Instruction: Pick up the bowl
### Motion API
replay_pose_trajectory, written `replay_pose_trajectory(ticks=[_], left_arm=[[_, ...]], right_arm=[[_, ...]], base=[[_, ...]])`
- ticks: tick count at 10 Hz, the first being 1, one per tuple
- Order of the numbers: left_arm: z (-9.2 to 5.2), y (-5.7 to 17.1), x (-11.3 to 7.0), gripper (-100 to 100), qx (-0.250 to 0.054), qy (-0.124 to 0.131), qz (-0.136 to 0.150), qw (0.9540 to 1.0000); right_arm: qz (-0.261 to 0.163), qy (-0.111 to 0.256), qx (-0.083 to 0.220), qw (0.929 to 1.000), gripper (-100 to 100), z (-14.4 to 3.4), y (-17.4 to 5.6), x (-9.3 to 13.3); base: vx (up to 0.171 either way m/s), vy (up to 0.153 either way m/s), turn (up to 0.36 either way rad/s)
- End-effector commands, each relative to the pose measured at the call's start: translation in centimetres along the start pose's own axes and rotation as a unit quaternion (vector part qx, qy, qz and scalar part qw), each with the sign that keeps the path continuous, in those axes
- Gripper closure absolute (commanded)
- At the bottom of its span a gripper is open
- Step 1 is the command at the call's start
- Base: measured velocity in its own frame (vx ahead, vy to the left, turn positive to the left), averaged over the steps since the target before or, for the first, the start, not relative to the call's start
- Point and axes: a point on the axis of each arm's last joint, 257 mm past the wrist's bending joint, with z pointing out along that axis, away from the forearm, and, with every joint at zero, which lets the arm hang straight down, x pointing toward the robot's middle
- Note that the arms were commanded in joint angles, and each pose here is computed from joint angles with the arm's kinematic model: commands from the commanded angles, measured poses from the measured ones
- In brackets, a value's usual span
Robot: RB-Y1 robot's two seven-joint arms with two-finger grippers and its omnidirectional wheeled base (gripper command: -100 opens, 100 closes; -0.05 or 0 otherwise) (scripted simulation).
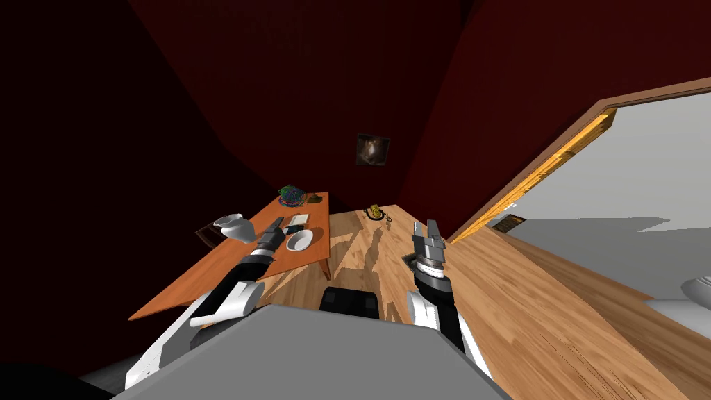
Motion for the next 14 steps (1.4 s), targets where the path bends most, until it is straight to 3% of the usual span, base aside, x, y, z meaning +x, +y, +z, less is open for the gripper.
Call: replay_pose_trajectory(ticks=[1,3,6,9,10,11,12,13,14], left_arm=[[-0.4,1.3,-0.4,-100,-0.023,-0.003,0.0,0.9997],[-1.4,4.5,-2.5,-100,-0.076,-0.014,-0.004,0.997],[-2.1,6.7,-3.5,-100,-0.114,-0.021,-0.008,0.9932],[-4.6,11.6,-6.8,-100,-0.198,-0.046,-0.025,0.9787],[-4.8,12.1,-6.7,-100,-0.208,-0.046,-0.026,0.9767],[-5.8,13.6,-7.8,-100,-0.233,-0.056,-0.034,0.9704],[-5.9,13.8,-7.8,-100,-0.239,-0.056,-0.034,0.9689],[-6.9,15.1,-8.7,-100,-0.26,-0.065,-0.043,0.9624],[-7.1,15.5,-8.7,-100,-0.269,-0.065,-0.044,0.96]], right_arm=[[0.0,0.0,0.0,1.0,0,0.0,0.0,0.0],[0.0,0.0,0.0,1.0,0,0.0,0.0,0.0],[0.0,0.0,0.0,1.0,0,0.0,0.0,0.0],[0.0,0.0,0.0,1.0,0,0.0,0.0,0.0],[0.0,0.0,0.0,1.0,0,0.0,0.0,0.0],[0.0,0.0,0.0,1.0,0,0.0,0.0,0.0],[0.0,0.0,0.0,1.0,0,0.0,0.0,0.0],[0.0,0.0,0.0,1.0,0,0.0,0.0,0.0],[0.0,0.0,0.0,1.0,0,0.0,0.0,0.0]], base=[[-0.007,-0.01,-0.068],[-0.007,-0.015,-0.138],[-0.001,-0.008,-0.086],[0.01,-0.009,-0.17],[0.015,-0.004,-0.067],[0.018,-0.009,-0.138],[0.014,-0.002,-0.067],[0.017,-0.003,-0.12],[0.016,0.002,-0.077]])
